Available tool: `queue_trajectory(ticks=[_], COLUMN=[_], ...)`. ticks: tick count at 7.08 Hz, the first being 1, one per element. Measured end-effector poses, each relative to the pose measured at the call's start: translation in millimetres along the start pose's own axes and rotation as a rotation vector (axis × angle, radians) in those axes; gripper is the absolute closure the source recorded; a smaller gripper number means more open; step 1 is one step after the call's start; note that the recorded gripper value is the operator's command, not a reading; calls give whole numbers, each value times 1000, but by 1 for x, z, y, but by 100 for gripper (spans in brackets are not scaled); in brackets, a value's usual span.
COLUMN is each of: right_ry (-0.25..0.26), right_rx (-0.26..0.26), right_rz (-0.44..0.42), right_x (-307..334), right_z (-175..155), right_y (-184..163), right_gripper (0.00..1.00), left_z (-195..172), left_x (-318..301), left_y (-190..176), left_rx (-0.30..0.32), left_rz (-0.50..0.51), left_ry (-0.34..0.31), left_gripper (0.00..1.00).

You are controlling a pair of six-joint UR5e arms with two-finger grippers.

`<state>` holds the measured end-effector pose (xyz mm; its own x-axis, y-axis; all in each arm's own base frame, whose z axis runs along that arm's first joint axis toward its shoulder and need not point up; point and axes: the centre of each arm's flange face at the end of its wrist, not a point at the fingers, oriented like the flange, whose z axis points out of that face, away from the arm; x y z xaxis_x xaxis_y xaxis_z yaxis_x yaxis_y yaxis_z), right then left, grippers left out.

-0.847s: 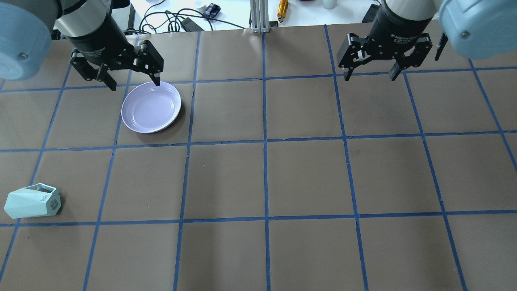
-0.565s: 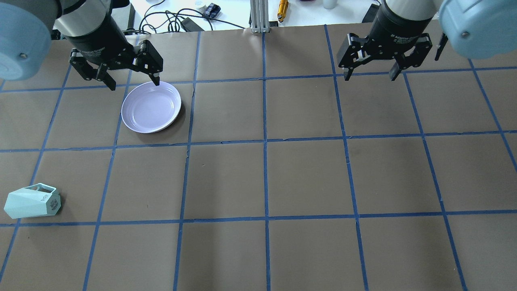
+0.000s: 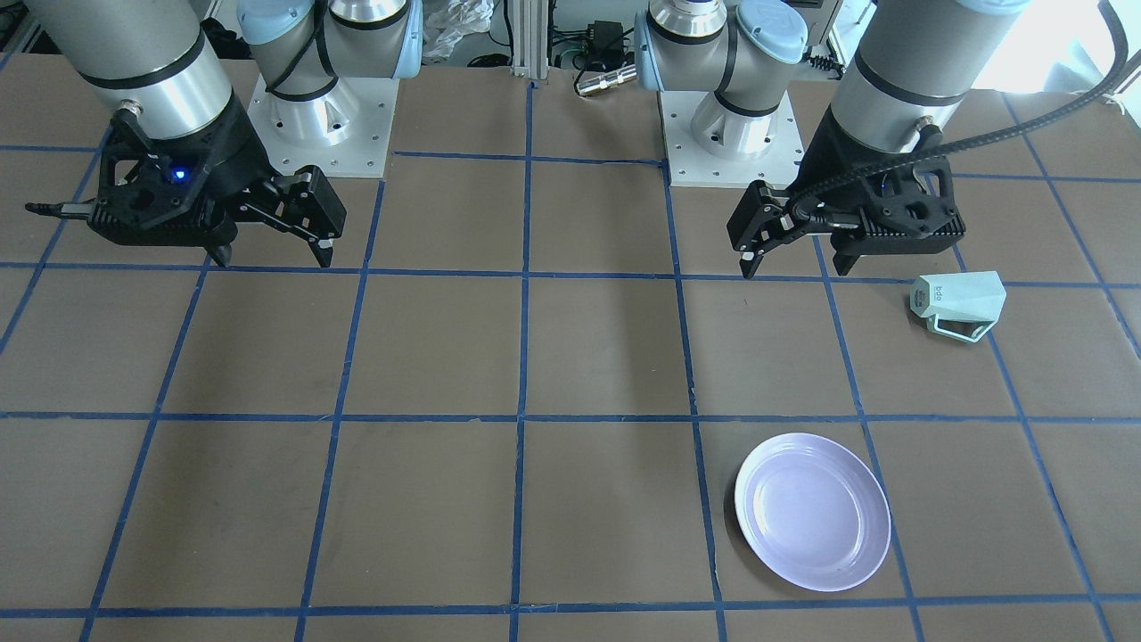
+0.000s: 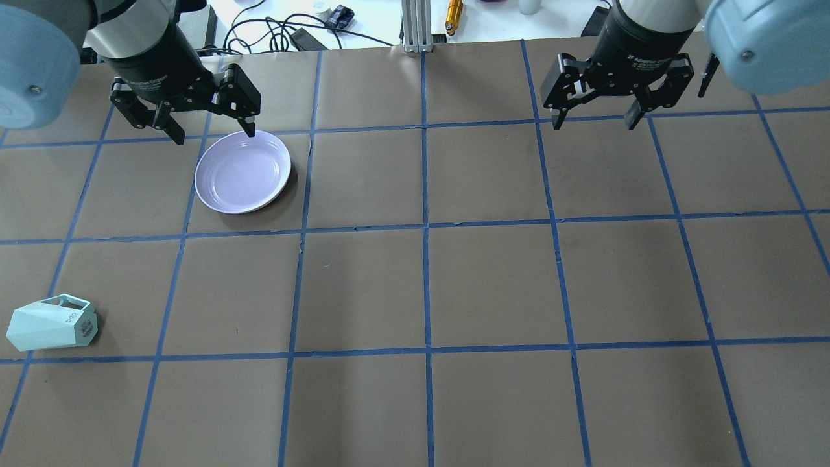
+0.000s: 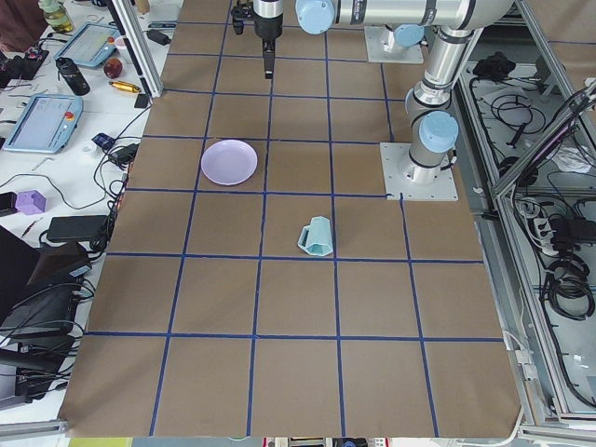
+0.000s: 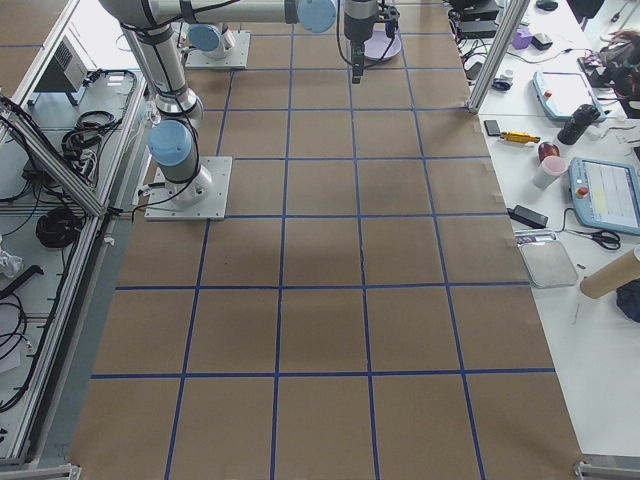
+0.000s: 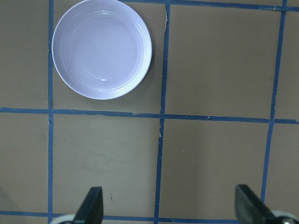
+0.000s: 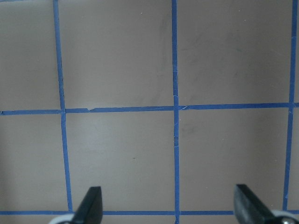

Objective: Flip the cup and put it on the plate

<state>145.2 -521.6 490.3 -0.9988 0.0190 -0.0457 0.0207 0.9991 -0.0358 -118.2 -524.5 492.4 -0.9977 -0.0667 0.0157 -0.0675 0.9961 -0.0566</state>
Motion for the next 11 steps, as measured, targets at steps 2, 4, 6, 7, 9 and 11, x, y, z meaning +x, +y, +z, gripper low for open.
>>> queue_trajectory(ticks=[2, 4, 6, 7, 9, 11], right_ry=[0, 0, 0, -1, 0, 0], right_rx=[0, 0, 0, 0, 0, 1], right_rz=[0, -1, -1, -1, -1, 0], right_x=[0, 0, 0, 0, 0, 0], right_z=[0, 0, 0, 0, 0, 0], right_y=[0, 0, 0, 0, 0, 0], right_gripper=[0, 0, 0, 0, 0, 0], left_z=[0, 1, 0, -2, -2, 3], left_x=[0, -2, -12, -31, -107, -194], left_y=[0, 0, 0, -2, -4, 1], left_rx=[-1, -4, -5, -8, -51, -100], left_rz=[-2, -7, -12, -13, 6, 30], left_ry=[1, -3, -3, -4, 2, 26], left_gripper=[0, 0, 0, 0, 0, 0])
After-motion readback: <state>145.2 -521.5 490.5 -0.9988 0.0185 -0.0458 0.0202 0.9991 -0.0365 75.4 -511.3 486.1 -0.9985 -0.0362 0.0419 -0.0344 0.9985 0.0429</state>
